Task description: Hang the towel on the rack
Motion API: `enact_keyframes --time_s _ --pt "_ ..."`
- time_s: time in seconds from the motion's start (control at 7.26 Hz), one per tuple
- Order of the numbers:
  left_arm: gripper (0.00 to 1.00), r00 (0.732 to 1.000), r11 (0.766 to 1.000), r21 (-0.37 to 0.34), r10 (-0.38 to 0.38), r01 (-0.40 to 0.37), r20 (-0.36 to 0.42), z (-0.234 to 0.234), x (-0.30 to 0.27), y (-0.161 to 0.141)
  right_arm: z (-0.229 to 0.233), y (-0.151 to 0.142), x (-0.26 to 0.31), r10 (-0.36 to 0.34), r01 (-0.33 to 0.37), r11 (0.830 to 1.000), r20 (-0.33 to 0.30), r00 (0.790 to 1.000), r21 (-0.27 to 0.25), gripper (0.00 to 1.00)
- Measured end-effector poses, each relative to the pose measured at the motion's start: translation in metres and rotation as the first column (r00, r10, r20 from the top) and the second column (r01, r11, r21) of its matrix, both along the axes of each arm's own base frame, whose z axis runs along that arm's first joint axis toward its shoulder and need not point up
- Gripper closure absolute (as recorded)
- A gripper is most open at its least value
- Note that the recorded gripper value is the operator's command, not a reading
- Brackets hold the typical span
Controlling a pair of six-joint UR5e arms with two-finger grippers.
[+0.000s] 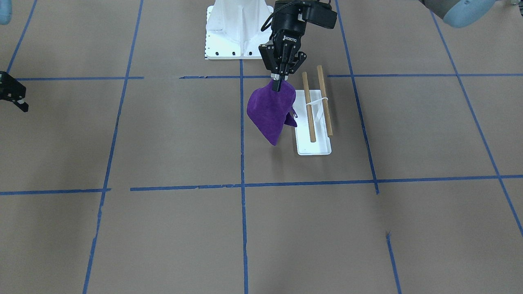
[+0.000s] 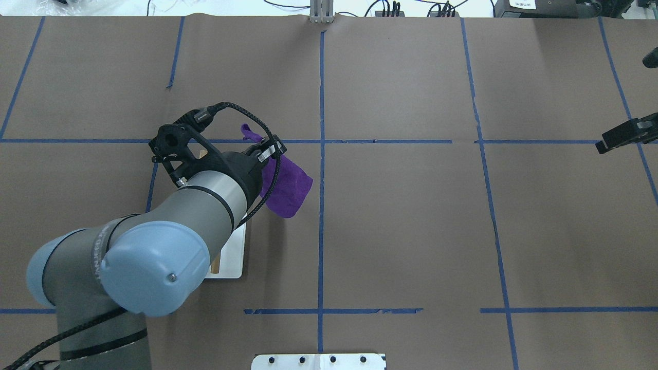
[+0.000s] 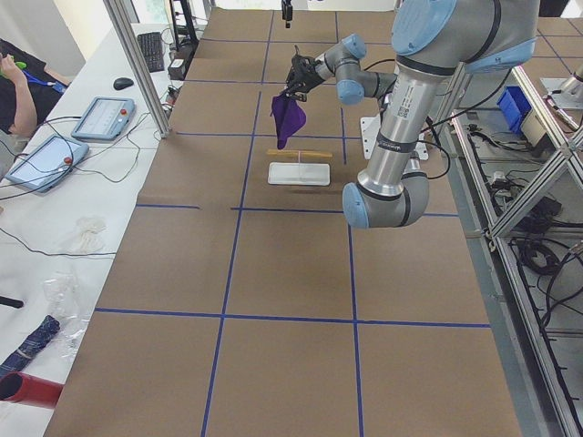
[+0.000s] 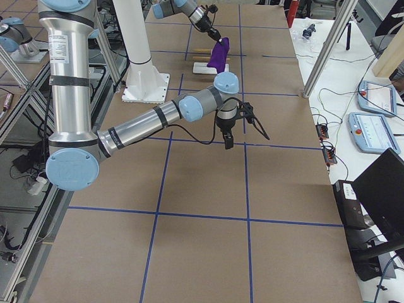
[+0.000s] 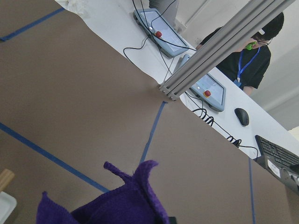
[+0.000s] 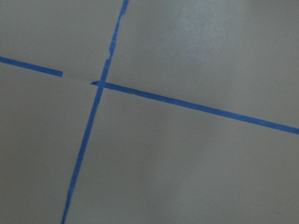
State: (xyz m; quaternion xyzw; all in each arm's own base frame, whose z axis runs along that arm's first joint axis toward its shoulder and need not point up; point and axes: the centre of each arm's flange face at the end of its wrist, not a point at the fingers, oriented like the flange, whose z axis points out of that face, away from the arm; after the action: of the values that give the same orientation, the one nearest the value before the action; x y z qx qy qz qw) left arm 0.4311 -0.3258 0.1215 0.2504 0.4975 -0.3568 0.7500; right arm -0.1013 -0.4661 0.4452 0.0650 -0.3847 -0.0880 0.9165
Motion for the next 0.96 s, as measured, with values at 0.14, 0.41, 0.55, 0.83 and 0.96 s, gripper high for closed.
enact_keyframes --time_s 0.14,0.41,0.55,0.83,0.96 --pt "1.00 0.995 1.000 -0.022 0.021 -0.018 0.096 0.002 -0.009 0.017 0.006 0.001 0.008 -0.013 0.013 0.999 0.004 1.000 -0.035 0.00" --pt "1.00 0.962 0.998 -0.057 0.043 -0.028 0.271 0.021 -0.019 0.036 0.010 0.001 0.012 -0.018 0.018 0.998 0.006 1.000 -0.056 0.00" --pt "1.00 0.936 0.997 -0.074 0.046 -0.021 0.348 0.045 -0.020 0.037 0.010 0.001 0.012 -0.018 0.018 0.998 0.006 1.000 -0.056 0.00" --pt "1.00 0.886 0.995 -0.100 0.037 0.010 0.461 0.096 -0.030 0.031 0.007 -0.001 0.011 -0.015 0.016 0.998 0.008 1.000 -0.053 0.00" --pt "1.00 0.865 0.994 -0.105 0.028 0.028 0.500 0.116 -0.037 0.027 0.006 -0.002 0.011 -0.014 0.014 0.999 0.008 1.000 -0.051 0.00"
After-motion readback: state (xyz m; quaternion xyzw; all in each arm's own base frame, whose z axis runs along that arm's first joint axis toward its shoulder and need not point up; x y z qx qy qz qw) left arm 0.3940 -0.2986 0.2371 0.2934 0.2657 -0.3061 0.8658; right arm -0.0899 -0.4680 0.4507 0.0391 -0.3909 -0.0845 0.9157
